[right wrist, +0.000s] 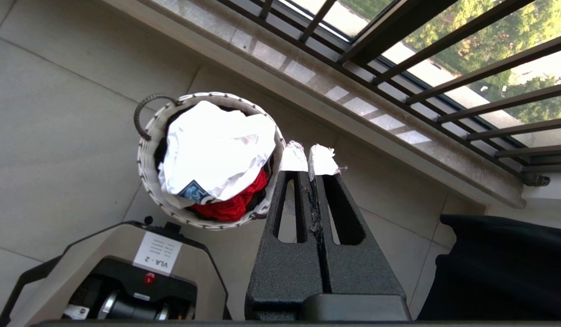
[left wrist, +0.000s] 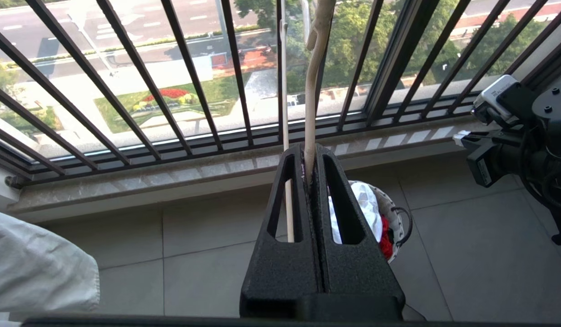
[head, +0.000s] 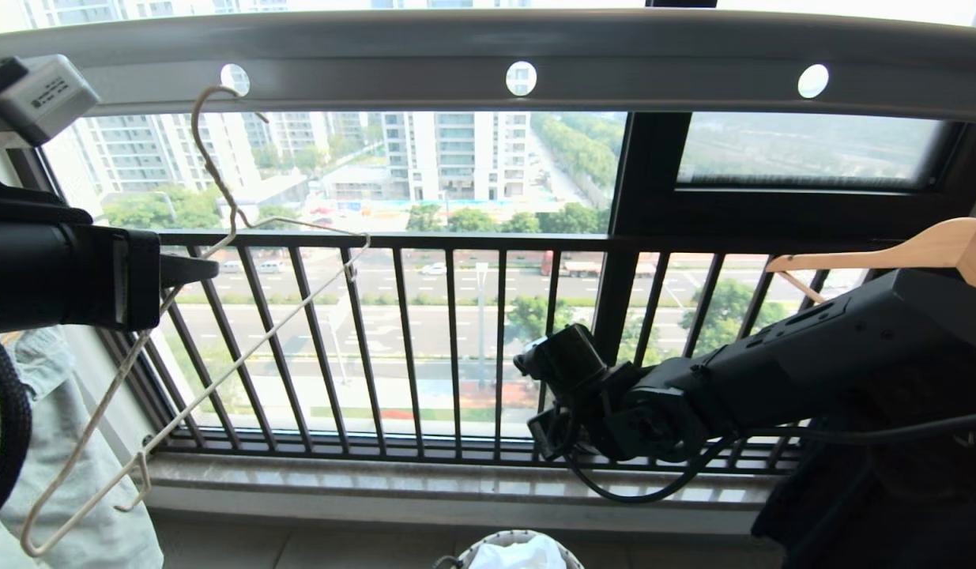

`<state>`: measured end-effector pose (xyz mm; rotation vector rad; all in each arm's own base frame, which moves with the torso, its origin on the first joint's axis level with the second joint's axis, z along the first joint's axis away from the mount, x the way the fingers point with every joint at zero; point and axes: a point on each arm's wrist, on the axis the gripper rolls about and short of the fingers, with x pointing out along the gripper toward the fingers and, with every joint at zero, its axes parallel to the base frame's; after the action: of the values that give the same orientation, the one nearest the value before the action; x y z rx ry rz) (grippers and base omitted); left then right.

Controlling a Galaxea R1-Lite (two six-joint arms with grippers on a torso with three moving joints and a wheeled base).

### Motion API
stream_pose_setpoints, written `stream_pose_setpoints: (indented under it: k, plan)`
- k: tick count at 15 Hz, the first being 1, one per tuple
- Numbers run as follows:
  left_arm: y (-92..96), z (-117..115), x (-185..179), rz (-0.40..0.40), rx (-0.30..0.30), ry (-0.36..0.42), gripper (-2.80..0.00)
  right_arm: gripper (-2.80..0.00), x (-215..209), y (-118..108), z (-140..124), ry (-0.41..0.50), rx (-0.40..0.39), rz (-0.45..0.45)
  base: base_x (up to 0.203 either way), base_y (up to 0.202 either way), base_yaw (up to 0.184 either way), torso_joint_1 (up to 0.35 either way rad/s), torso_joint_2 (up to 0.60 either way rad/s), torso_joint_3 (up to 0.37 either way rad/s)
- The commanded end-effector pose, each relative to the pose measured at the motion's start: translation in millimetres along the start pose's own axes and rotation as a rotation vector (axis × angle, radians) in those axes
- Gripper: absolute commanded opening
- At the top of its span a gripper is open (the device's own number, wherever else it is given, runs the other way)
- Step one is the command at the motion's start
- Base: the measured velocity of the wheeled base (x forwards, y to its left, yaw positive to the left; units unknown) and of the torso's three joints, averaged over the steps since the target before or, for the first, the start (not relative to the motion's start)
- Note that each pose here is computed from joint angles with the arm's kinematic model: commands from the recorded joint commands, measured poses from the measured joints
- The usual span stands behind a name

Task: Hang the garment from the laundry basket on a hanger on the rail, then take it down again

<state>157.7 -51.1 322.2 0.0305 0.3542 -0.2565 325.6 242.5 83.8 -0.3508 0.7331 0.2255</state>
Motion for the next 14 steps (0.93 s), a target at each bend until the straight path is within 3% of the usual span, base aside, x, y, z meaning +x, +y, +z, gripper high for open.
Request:
stream_pose_setpoints:
  k: [1,6,14]
  plan:
    - [-0.4,-2.2,8.0,0.001,0.000,0.029,-2.80,-2.80,0.8,0.2,-0.5,0.002,0.000,-0.003,0.000,0.000,0.000,0.000,0.00,0.000]
    - [-0.6,-2.1,16.7,0.004,0.002,0.047,-2.80,-2.80,0.3,0.0,-0.1,0.000,0.000,-0.002,0.000,0.000,0.000,0.000,0.00,0.000]
    - [-0.4,2.3,15.6,0.005,0.002,0.012,-2.80,-2.80,0.3,0.0,-0.1,0.000,0.000,-0.002,0.000,0.000,0.000,0.000,0.00,0.000]
